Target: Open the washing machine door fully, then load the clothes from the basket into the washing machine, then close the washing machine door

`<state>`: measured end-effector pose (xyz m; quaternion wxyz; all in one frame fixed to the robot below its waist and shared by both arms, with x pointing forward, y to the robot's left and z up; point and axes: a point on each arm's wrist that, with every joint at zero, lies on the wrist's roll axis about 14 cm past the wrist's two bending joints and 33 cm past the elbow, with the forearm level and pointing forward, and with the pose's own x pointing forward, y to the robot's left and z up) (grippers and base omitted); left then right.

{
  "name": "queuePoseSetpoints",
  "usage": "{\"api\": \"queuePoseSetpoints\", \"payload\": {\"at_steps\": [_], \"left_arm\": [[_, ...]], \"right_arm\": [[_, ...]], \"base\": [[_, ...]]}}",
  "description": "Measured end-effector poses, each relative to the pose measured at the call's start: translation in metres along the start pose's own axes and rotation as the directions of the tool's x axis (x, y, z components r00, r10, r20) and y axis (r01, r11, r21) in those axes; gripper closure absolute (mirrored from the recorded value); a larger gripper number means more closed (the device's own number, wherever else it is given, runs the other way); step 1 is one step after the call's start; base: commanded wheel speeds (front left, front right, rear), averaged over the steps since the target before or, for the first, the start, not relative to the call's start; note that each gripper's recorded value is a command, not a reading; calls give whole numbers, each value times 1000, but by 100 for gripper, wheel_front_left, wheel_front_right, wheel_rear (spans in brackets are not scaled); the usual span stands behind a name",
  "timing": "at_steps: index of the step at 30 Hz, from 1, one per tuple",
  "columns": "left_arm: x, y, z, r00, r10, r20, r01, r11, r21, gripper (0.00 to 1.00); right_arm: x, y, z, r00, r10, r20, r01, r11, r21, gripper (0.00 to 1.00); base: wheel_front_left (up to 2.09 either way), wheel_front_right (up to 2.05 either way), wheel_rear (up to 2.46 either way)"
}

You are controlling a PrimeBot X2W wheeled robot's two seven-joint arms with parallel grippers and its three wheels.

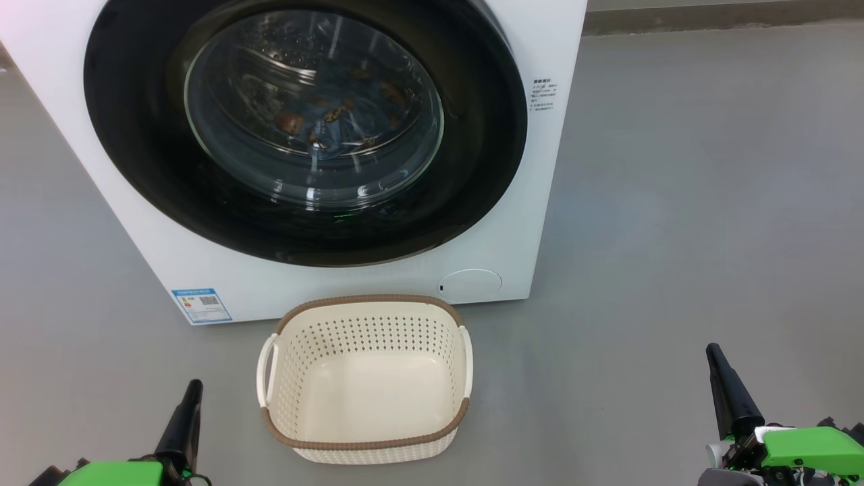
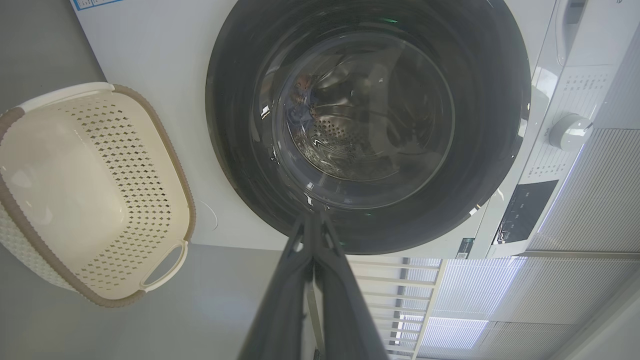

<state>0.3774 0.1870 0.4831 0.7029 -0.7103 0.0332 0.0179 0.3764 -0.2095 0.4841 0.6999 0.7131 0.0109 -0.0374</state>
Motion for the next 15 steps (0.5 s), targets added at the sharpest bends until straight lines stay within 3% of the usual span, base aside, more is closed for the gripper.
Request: {"api": "queuePoseSetpoints", "payload": {"at_steps": [15], "left_arm": [[0, 0, 0, 1000, 0, 0, 0, 1000, 0, 100]], "right_arm": [[0, 0, 0, 1000, 0, 0, 0, 1000, 0, 100]], "base": [[0, 0, 0]]}}
